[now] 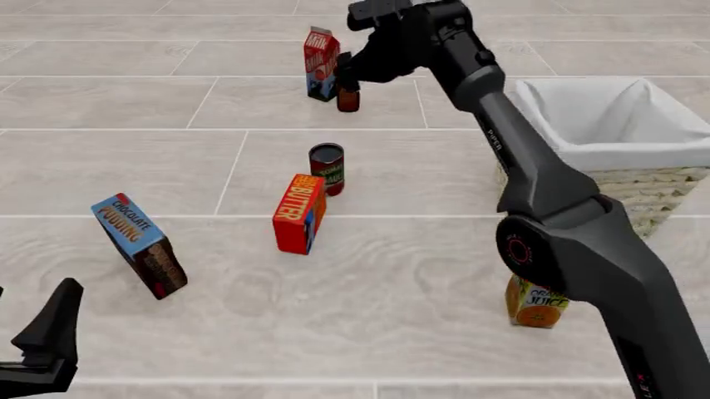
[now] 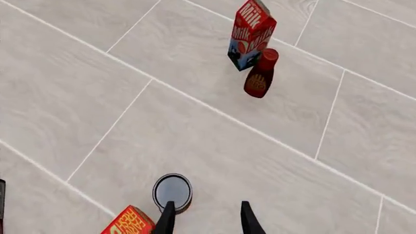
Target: Pick the tomato sauce and place it in the basket.
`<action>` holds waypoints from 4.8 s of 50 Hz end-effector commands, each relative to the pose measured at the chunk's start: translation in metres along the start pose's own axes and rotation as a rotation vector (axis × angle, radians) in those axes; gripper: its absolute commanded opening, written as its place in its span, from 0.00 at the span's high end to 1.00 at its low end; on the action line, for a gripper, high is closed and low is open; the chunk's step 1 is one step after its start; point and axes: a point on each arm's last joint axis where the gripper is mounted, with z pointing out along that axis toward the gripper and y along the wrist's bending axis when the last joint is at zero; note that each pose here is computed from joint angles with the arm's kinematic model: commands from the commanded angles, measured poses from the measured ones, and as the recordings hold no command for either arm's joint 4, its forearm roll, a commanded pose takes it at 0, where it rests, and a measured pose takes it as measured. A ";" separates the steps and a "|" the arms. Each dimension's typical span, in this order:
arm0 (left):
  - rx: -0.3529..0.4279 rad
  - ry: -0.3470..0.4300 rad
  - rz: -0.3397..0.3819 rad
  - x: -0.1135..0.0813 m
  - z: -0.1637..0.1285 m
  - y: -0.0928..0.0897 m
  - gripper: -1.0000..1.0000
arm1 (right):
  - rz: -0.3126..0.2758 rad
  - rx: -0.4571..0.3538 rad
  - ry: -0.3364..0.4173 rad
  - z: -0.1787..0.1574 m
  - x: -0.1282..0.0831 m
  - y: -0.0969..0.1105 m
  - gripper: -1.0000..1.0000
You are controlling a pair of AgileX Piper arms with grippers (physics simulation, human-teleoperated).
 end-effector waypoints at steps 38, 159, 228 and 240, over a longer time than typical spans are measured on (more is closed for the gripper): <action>0.000 0.000 0.000 0.000 0.000 0.000 0.00 | -0.031 -0.077 0.061 0.042 0.029 0.053 0.00; 0.000 0.000 0.000 0.000 0.000 0.000 0.00 | -0.017 -0.072 0.181 0.105 0.089 0.053 0.00; 0.000 0.000 0.000 0.000 0.000 0.000 0.00 | -0.015 -0.076 0.206 0.117 0.104 0.057 0.00; 0.000 0.000 0.000 0.000 0.000 0.000 0.00 | -0.016 -0.066 0.209 0.122 0.108 0.048 1.00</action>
